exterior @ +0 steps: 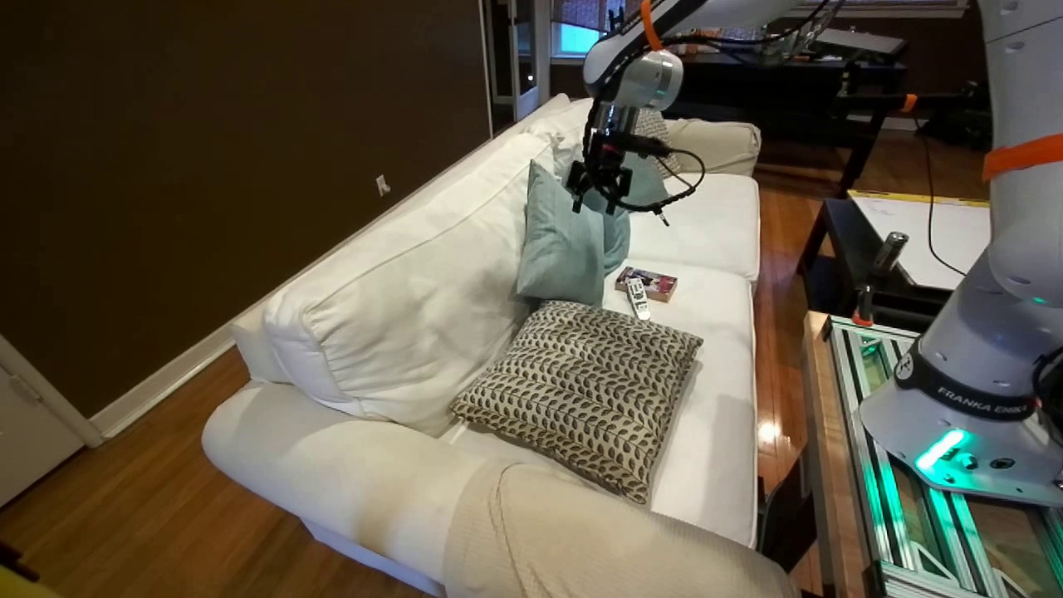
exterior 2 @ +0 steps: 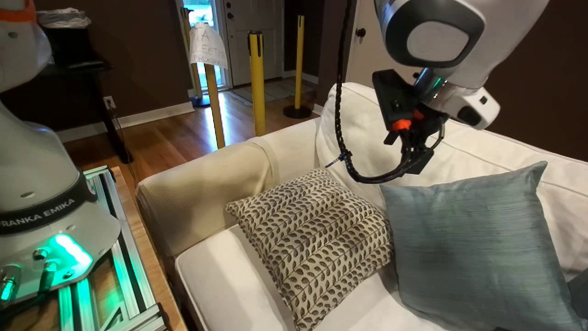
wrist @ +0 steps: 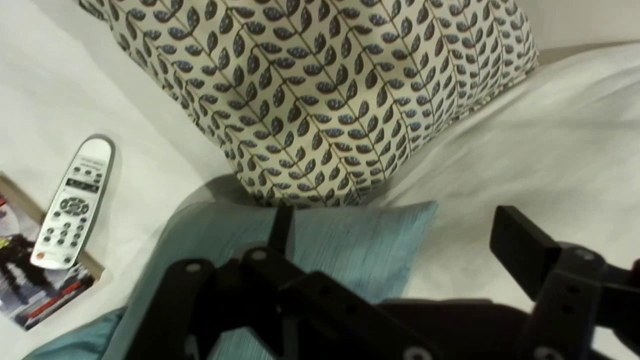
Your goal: Put the pillows upright
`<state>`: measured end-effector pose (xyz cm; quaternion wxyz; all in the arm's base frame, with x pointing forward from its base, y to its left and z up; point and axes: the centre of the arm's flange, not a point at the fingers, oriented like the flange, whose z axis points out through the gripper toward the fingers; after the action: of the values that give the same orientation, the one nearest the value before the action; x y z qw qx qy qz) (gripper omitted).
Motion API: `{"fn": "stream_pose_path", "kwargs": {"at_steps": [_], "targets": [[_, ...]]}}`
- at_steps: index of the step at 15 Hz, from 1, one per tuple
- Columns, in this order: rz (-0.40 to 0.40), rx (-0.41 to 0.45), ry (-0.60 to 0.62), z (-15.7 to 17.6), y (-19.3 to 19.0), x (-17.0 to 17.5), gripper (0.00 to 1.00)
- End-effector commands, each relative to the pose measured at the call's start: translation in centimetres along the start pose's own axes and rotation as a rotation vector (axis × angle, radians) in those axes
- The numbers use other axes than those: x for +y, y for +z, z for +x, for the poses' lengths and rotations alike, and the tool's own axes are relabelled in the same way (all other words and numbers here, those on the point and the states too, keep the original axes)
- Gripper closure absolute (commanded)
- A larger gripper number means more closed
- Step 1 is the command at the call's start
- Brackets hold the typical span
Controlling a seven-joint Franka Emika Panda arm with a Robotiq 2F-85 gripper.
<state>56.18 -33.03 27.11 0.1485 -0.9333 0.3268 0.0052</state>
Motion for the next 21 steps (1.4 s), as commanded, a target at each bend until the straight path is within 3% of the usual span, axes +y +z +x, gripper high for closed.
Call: {"fn": "stream_pose_path", "kwargs": {"at_steps": [1, 5, 9, 12, 15, 21], "targets": [[-0.018, -0.144, -0.045, -0.7, 6.8, -3.5, 0.0], [-0.156, -0.207, -0.073, -2.7, 14.4, -7.2, 0.0], [-0.278, -0.115, -0.173, -3.3, 19.6, -8.4, 0.0], [-0.276, -0.008, -0.253, -2.7, 22.1, -9.0, 0.0], [-0.268, 0.058, -0.241, -2.0, 24.0, -9.3, 0.0], [-0.284, 0.065, -0.22, 0.6, 26.5, -9.9, 0.0]]}}
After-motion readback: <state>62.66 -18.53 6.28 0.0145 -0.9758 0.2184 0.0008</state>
